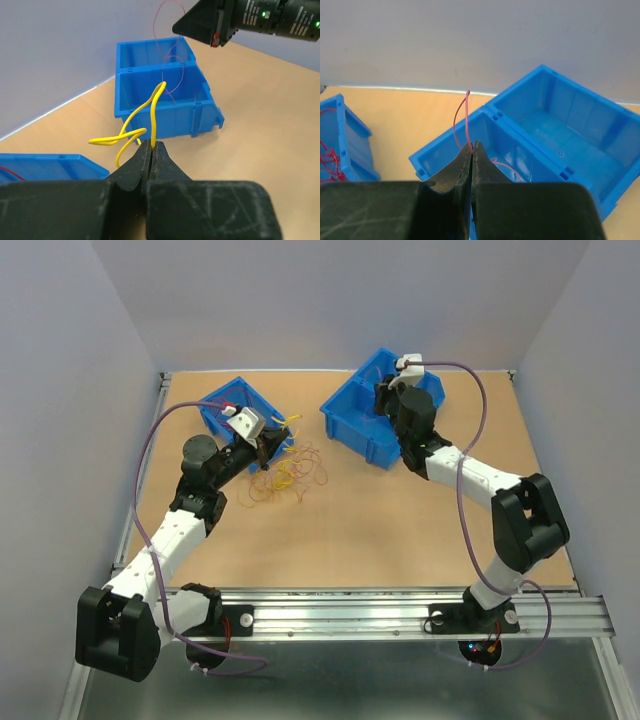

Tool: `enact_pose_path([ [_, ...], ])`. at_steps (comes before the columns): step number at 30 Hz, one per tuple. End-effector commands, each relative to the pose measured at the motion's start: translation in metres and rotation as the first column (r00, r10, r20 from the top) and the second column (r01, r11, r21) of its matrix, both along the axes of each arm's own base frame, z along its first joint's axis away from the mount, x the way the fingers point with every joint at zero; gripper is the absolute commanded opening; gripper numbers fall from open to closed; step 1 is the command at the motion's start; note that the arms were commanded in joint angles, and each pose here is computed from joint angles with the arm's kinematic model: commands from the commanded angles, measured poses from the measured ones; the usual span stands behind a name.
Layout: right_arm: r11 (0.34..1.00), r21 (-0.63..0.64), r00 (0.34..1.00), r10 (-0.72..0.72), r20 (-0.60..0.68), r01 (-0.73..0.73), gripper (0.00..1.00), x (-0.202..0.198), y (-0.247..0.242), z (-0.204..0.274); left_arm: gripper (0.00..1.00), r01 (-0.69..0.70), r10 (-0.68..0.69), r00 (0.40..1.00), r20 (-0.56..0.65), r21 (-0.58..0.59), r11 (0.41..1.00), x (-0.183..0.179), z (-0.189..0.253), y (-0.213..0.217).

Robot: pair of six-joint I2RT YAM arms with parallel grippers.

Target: Untangle the cables

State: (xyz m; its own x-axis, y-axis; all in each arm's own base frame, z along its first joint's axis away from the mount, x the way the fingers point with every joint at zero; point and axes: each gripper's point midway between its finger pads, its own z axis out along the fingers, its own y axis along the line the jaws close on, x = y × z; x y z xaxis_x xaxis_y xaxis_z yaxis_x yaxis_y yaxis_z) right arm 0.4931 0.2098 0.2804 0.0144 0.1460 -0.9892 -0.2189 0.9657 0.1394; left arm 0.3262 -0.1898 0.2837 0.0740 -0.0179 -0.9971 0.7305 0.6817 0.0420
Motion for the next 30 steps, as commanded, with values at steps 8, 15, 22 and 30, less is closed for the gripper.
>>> enact_pose_path([
  [8, 0.999, 0.05, 1.0, 0.002, -0.005, -0.002, 0.37, 0.009, 0.005, -0.024, 0.0, 0.023, -0.023, 0.998, 0.061, -0.007, 1.0, -0.004, 0.011, -0.004],
  [15, 0.985, 0.073, 0.988, 0.155, -0.007, -0.154, 0.67, -0.031, 0.015, -0.008, 0.0, 0.035, -0.034, 0.996, 0.08, -0.011, 0.999, -0.011, 0.017, -0.004],
  [22, 0.66, -0.052, 0.661, 0.75, -0.003, -0.749, 0.71, -0.126, 0.094, -0.04, 0.0, 0.07, -0.068, 0.992, 0.104, -0.016, 0.997, -0.022, 0.024, -0.006],
  [30, 0.515, -0.206, 0.532, 0.846, -0.033, -0.832, 0.77, -0.143, 0.122, -0.086, 0.0, 0.069, -0.066, 0.99, 0.124, -0.024, 0.997, -0.028, 0.031, -0.004],
])
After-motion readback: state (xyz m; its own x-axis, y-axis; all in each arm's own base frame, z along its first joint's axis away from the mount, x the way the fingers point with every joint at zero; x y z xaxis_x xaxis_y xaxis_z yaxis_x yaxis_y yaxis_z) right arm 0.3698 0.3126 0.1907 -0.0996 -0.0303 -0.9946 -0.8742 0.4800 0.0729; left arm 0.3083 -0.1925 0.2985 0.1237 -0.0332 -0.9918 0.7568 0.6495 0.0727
